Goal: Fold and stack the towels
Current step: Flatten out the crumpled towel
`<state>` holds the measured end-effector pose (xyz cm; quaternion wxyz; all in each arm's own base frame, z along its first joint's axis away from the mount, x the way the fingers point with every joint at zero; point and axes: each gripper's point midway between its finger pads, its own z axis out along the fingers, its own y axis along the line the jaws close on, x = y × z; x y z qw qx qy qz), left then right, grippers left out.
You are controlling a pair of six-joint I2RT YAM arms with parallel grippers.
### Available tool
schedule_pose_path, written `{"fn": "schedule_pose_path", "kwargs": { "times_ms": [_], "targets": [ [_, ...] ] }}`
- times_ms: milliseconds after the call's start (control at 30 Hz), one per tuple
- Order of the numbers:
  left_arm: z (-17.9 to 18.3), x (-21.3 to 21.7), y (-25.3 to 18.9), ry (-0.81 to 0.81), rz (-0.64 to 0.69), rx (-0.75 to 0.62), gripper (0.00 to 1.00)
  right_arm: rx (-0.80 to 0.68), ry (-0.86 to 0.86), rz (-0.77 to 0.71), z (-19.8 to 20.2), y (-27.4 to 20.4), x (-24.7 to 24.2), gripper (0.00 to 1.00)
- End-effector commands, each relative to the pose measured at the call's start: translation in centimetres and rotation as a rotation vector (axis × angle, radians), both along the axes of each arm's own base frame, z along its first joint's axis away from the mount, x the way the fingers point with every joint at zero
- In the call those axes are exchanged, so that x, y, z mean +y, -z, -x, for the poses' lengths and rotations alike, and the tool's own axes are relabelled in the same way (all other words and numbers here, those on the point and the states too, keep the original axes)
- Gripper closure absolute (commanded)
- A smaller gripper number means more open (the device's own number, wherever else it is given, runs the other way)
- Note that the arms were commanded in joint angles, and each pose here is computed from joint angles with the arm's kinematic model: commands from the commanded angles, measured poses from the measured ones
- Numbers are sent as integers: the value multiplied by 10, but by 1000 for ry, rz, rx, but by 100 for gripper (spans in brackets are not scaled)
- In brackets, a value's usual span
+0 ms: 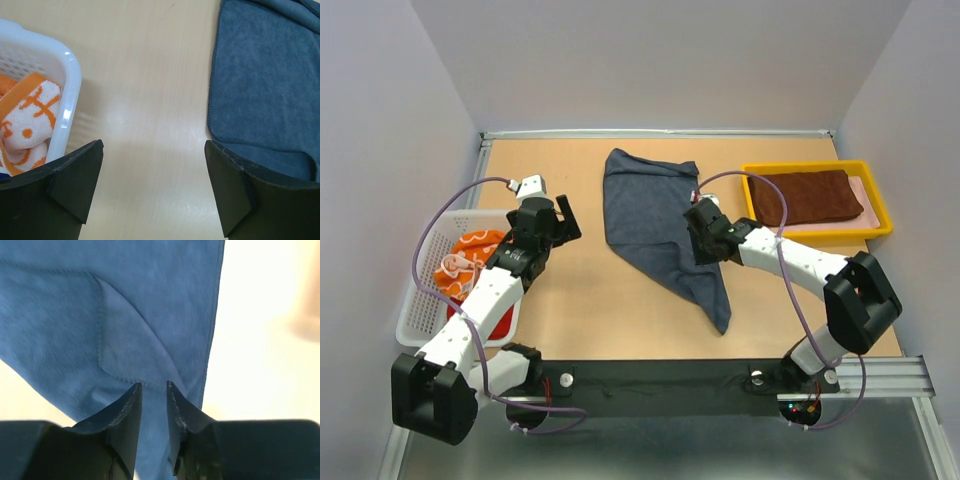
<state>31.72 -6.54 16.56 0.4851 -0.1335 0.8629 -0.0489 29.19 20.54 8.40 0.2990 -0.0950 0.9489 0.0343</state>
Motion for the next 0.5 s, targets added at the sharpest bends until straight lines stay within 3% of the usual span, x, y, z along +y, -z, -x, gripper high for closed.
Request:
{"fn": "schedule_pose_path", "kwargs": {
  "times_ms": [0,267,467],
  "targets": [
    [-4,1,-3,4,-7,-24,7,9,14,-24,6,0,-1,67],
    [-5,0,1,11,-6,-11,7,-71,-183,-37,4,-31,13,55],
    [-4,-1,3,13,-8,-2,7,-47,-165,-20,-7,-18,21,53]
  ]
}}
